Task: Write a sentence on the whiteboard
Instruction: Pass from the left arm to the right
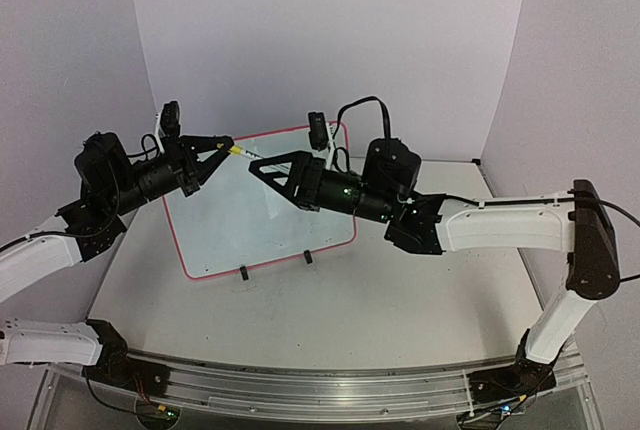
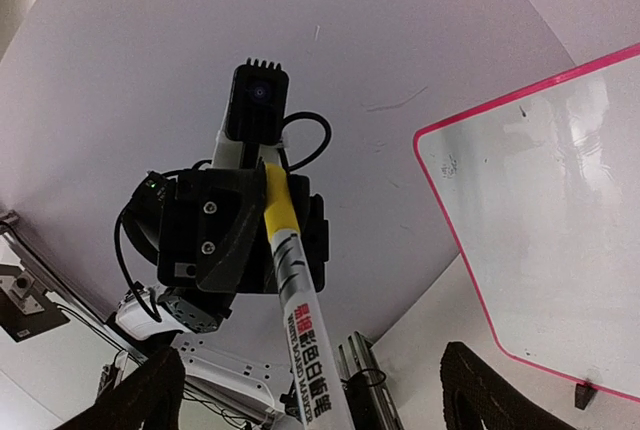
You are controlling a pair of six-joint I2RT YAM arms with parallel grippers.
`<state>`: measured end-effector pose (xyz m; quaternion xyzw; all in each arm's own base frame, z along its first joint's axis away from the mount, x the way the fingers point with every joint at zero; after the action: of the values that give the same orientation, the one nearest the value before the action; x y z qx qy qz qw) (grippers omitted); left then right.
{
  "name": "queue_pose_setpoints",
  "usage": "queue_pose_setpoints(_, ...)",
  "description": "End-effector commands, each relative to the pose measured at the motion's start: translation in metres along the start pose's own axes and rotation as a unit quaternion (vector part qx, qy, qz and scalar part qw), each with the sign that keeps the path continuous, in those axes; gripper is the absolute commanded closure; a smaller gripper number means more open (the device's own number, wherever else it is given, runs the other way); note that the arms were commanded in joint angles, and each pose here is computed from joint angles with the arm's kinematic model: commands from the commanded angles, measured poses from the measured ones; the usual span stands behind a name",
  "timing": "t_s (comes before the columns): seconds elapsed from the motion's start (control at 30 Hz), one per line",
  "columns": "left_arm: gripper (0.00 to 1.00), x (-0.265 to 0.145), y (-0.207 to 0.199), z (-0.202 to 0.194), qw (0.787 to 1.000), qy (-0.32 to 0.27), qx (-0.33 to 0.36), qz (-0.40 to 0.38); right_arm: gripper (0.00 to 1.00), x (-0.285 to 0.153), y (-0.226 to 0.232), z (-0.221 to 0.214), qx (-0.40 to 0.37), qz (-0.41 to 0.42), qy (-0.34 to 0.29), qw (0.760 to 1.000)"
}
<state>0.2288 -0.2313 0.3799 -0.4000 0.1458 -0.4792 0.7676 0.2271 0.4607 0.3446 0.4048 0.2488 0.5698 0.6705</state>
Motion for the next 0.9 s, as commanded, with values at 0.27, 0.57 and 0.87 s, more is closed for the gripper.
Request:
queue_pose_setpoints(0.27, 1.0, 0.004, 0.0, 0.0, 1.0, 0.01, 0.015, 0.004, 0.22, 0.005, 0.045, 0.02, -0.003, 0.086, -0.024, 0.996)
queue_pose_setpoints(0.57, 1.0, 0.004, 0.008, -0.002, 1.0, 0.004, 0.016, 0.012, 0.3, 0.013, 0.046, 0.02, -0.003, 0.093, -0.016, 0.996)
queue_pose_setpoints(0.87, 1.0, 0.005, 0.015, -0.006, 1.0, 0.009, 0.006, 0.018, 0.44, 0.015, 0.044, 0.021, -0.002, 0.089, -0.02, 0.996)
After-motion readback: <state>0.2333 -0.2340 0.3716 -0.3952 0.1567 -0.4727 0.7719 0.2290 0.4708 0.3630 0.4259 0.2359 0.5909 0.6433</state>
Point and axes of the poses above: each gripper's point midway between its finger pads, its own x axis out along the fingers, its own y axis along the line the jaws close on, z = x × y, the point moved 3 cm from there along -x, back along the fingers, and after that the axes turned 8 degrees about x, right-handed, at the moved point
